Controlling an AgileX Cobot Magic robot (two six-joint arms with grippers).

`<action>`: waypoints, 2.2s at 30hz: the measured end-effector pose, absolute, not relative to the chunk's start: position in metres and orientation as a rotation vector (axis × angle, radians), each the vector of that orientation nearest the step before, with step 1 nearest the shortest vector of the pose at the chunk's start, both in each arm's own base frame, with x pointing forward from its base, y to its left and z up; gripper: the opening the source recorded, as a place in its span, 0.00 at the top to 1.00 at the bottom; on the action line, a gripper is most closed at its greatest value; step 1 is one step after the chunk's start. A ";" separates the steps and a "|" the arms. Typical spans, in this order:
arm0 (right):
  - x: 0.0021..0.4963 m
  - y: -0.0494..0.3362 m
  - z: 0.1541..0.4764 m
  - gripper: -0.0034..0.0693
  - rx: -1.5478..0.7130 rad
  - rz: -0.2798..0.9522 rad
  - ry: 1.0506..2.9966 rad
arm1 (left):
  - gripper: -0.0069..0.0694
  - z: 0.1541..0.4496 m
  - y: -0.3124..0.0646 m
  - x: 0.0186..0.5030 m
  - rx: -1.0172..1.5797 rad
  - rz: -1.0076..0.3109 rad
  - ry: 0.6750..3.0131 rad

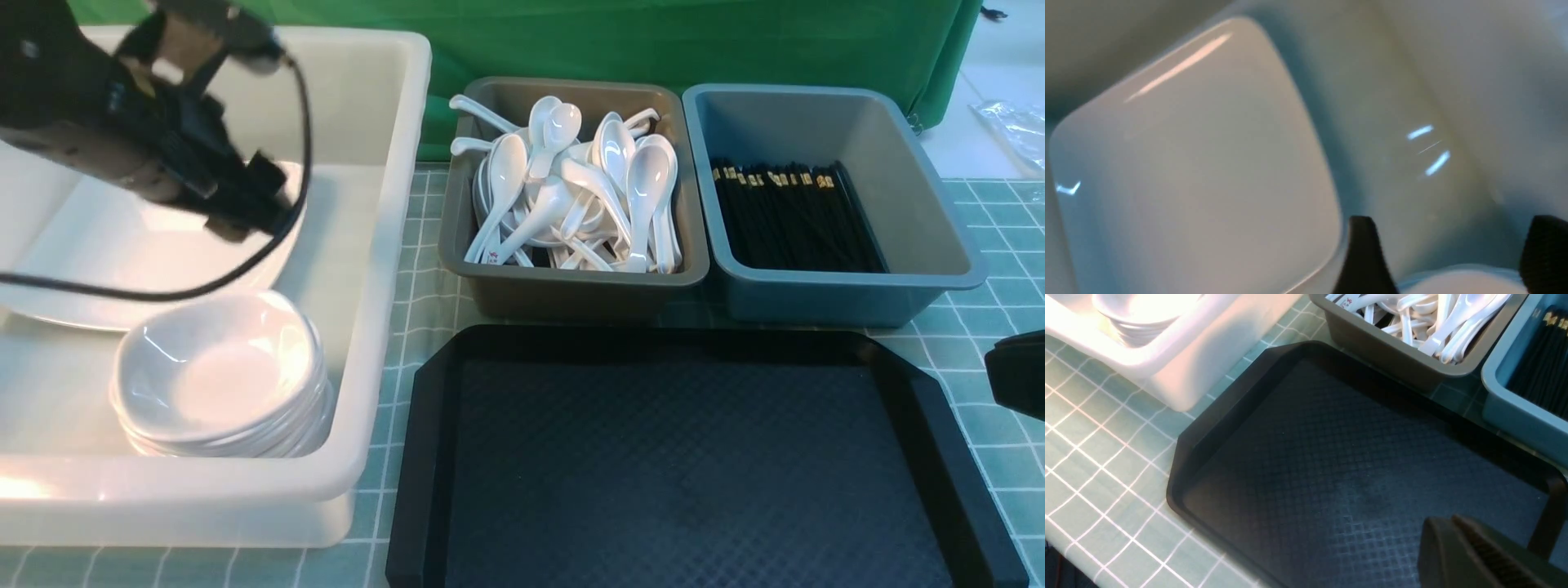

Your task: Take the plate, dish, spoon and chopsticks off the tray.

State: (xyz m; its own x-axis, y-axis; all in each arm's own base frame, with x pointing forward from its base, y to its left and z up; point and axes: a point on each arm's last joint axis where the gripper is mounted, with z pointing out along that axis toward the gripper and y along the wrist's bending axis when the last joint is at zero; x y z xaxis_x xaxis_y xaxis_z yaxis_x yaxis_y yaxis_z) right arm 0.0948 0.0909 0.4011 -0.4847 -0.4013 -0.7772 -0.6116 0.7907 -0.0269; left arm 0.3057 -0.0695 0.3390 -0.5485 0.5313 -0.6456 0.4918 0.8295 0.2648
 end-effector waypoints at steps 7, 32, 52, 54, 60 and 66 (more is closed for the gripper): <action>0.095 0.091 0.401 0.85 -0.749 0.320 2.147 | 0.88 0.366 -0.091 0.201 0.764 -0.149 1.990; 0.095 0.091 0.401 0.78 -0.740 0.330 2.144 | 0.90 0.299 -0.038 0.076 0.416 -0.300 1.509; 0.069 0.022 0.281 0.93 -0.426 0.099 1.909 | 0.90 0.299 -0.038 0.076 0.419 -0.297 1.509; 0.060 0.016 0.251 0.93 -0.378 0.056 1.903 | 0.90 0.299 -0.038 0.076 0.420 -0.296 1.508; 0.049 0.010 0.189 0.93 -0.294 0.016 1.925 | 0.90 0.299 -0.038 0.076 0.421 -0.295 1.509; 0.050 0.010 0.173 0.93 -0.212 0.058 1.911 | 0.90 0.299 -0.038 0.076 0.423 -0.296 1.511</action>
State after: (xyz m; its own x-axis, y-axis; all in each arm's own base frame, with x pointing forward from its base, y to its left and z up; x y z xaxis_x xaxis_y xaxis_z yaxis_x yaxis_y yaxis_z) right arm 0.0505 0.0099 0.1726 -0.3289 -0.1188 -0.9369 -0.1755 0.9825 -0.0629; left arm 0.0757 -0.0378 0.2988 0.0465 0.0718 -0.9963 0.4422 0.8929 0.0850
